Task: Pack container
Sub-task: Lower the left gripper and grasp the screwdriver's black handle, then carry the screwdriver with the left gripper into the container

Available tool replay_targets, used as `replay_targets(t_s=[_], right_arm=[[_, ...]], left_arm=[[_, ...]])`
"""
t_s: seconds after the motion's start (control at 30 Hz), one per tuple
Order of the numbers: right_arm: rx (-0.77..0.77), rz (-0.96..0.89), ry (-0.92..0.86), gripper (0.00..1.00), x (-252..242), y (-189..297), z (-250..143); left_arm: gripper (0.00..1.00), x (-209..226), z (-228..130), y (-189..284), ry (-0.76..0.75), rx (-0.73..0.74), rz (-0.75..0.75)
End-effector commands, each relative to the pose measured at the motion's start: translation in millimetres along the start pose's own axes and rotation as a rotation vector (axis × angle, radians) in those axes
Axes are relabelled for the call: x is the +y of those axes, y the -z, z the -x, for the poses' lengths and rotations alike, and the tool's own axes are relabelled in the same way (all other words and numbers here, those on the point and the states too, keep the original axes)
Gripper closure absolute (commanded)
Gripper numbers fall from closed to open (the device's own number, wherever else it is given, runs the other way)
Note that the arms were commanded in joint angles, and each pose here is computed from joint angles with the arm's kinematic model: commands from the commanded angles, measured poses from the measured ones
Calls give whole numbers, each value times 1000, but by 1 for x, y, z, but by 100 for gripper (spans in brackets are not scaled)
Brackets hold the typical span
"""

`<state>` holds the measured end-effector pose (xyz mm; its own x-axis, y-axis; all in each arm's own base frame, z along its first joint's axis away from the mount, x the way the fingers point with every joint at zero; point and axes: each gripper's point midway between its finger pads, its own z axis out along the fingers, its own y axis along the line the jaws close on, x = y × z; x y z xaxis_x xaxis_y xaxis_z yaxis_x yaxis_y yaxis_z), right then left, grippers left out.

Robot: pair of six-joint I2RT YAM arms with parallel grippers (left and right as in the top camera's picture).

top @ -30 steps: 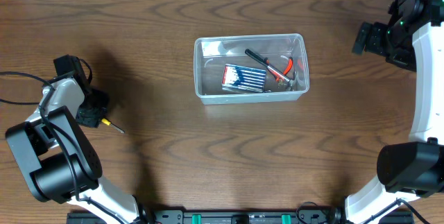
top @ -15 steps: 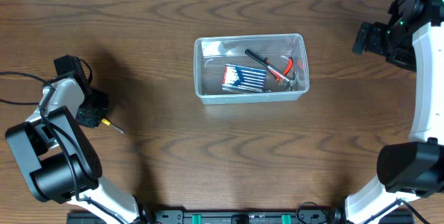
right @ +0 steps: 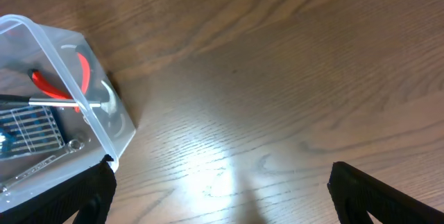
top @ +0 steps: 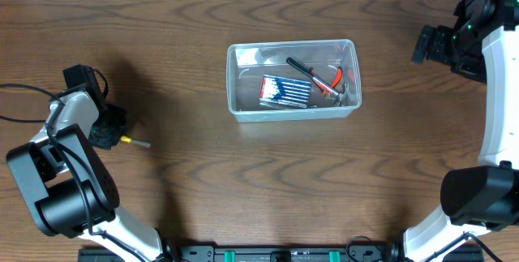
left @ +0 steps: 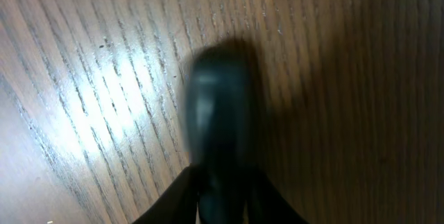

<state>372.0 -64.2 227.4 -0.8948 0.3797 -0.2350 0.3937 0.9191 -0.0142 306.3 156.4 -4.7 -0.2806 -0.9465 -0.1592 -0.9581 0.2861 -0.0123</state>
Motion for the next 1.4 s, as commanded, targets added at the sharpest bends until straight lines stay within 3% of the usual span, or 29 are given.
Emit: replay_targets(t_s=[0.0, 0.1, 0.5, 0.63, 0.8, 0.9, 1.07, 1.37], right_arm=[[9, -8, 6, 1, -3, -3, 0], [9, -8, 6, 1, -3, -3, 0], [8, -7, 6, 1, -3, -3, 0], [3, -6, 6, 1, -3, -3, 2], [-16, -1, 4, 1, -2, -3, 6], [-18, 0, 3, 1, -2, -3, 7], [-27, 2, 3, 1, -1, -3, 9], [-28, 2, 3, 1, -1, -3, 9]], left_arm=[[80, 9, -9, -12, -2, 34, 48], [94, 9, -9, -12, -3, 34, 48], [94, 9, -12, -5, -7, 54, 47], [94, -1, -7, 17, -114, 45, 21], [94, -41, 0, 79, -374, -77, -110], [94, -80, -13, 131, -646, -183, -252], [94, -139, -75, 209, -1132, -363, -492], [94, -210, -219, 283, -1701, -687, -802]])
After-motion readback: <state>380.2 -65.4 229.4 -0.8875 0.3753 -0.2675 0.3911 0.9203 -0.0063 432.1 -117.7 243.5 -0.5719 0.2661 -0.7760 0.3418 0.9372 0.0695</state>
